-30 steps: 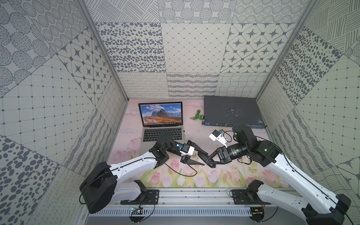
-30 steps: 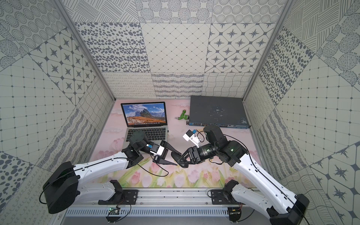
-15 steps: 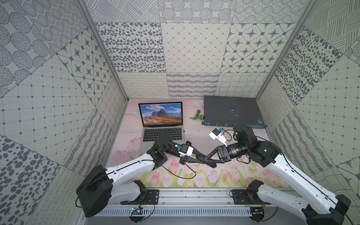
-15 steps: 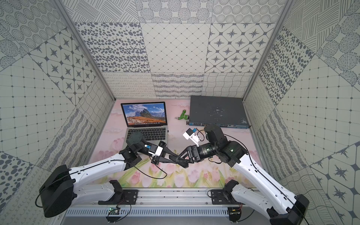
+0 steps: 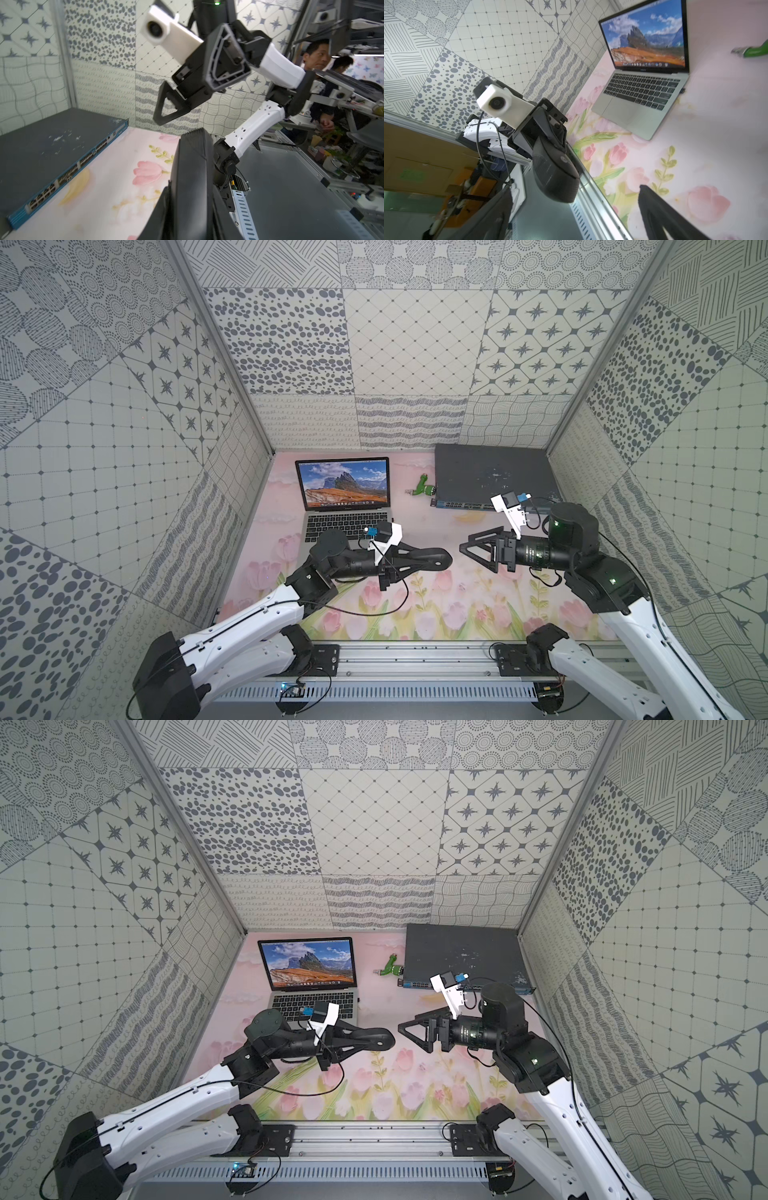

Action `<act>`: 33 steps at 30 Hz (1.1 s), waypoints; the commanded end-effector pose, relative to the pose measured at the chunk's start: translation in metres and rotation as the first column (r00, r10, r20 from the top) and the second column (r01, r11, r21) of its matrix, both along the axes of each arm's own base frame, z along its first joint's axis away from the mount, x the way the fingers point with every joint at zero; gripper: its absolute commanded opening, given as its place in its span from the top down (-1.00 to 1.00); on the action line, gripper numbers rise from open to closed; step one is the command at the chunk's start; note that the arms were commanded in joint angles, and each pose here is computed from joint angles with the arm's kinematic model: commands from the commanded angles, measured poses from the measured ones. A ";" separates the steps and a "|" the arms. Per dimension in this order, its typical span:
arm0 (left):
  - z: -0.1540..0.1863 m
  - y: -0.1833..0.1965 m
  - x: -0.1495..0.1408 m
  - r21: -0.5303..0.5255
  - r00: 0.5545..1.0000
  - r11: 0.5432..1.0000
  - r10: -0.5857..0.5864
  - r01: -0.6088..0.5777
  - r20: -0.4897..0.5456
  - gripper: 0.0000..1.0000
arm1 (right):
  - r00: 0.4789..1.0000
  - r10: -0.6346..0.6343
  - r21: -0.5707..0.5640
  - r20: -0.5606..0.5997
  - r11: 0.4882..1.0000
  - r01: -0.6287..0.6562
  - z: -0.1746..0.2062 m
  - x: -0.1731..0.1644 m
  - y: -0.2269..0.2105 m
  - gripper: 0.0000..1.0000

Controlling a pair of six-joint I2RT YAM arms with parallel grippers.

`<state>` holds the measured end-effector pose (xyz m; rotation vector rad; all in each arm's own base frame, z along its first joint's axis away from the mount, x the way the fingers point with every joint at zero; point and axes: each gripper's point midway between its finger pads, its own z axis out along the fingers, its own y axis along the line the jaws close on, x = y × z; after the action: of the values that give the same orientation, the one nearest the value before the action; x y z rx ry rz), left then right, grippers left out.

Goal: Remove the wireless mouse receiver from the laptop
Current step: Pick up the mouse from the center of the board, then remove the lid from the mouse.

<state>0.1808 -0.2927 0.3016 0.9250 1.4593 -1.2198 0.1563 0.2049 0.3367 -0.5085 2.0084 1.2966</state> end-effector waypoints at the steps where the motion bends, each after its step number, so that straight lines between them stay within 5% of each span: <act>1: -0.044 0.020 0.031 0.158 0.857 0.958 0.285 -0.239 -0.430 0.70 | 0.982 -0.051 -0.039 0.181 0.997 0.059 -0.004 0.010 -0.009 -0.94; 5: -0.052 0.017 0.035 0.164 0.787 0.954 0.301 -0.252 -0.539 0.76 | 0.980 0.003 -0.002 0.197 1.000 -0.003 -0.018 0.005 -0.001 -0.91; 14: -0.065 0.009 0.043 0.197 0.731 0.949 0.317 -0.248 -0.604 0.72 | 0.983 0.032 -0.059 0.178 0.998 -0.022 -0.050 0.021 0.024 -0.64; 26: -0.065 0.006 0.041 0.184 0.717 0.955 0.296 -0.232 -0.631 0.73 | 0.985 0.075 -0.231 0.154 0.972 -0.038 -0.096 0.039 0.063 -0.34; 33: -0.067 0.004 0.037 0.179 0.726 0.962 0.274 -0.207 -0.631 0.73 | 0.987 0.074 -0.221 0.144 0.974 -0.040 -0.096 0.043 0.069 -0.21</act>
<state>0.2202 -0.2845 0.2245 0.3184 2.1680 -1.2999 0.1887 0.2666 0.2182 -0.7539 2.1214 1.0489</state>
